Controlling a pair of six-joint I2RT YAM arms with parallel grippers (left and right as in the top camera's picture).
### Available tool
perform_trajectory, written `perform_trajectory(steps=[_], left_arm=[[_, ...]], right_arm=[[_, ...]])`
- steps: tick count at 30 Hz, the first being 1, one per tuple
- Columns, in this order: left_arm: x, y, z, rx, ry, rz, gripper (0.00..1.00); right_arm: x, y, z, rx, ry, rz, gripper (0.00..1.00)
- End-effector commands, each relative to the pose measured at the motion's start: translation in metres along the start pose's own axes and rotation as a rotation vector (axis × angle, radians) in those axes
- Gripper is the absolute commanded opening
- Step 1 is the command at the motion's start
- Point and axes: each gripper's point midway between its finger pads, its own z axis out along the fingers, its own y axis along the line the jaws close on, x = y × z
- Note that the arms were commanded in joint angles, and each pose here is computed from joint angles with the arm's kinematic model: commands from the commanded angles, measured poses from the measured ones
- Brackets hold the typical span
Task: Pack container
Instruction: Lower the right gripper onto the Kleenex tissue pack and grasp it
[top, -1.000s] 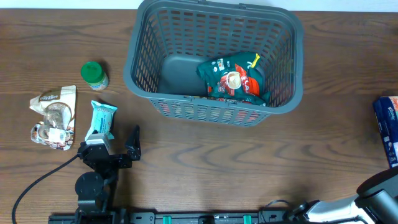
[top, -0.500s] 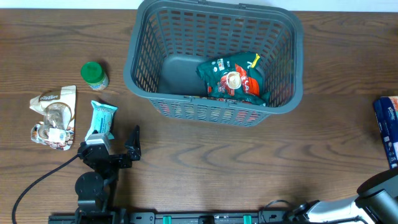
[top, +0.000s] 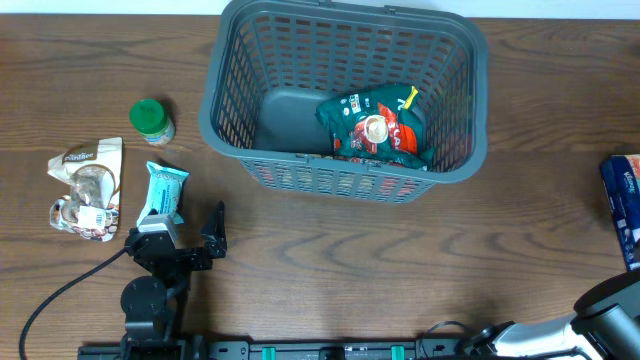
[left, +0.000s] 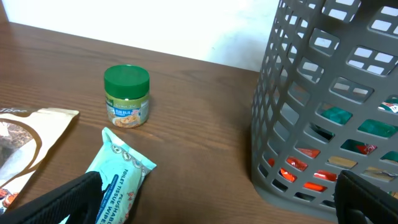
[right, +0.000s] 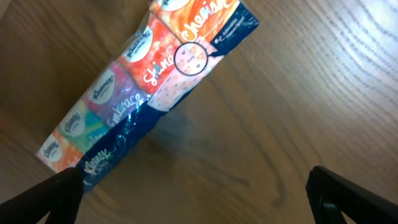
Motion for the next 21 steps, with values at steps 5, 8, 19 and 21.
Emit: perform_trajectory(steps=[5, 8, 19, 21], left_arm=[[0.012, 0.003, 0.002, -0.008, 0.025, 0.005, 0.99], [0.012, 0.003, 0.002, -0.008, 0.025, 0.005, 0.99], [0.012, 0.003, 0.002, -0.008, 0.025, 0.005, 0.99], [0.012, 0.003, 0.002, -0.008, 0.025, 0.005, 0.98]], right_arm=[[-0.012, -0.006, 0.000, 0.020, -0.069, 0.280, 0.99], [-0.027, -0.017, -0.002, 0.044, -0.170, 0.431, 0.99], [-0.049, -0.017, -0.001, 0.012, -0.311, 0.585, 0.99], [-0.048, -0.014, 0.004, 0.009, -0.297, 0.587, 0.99]])
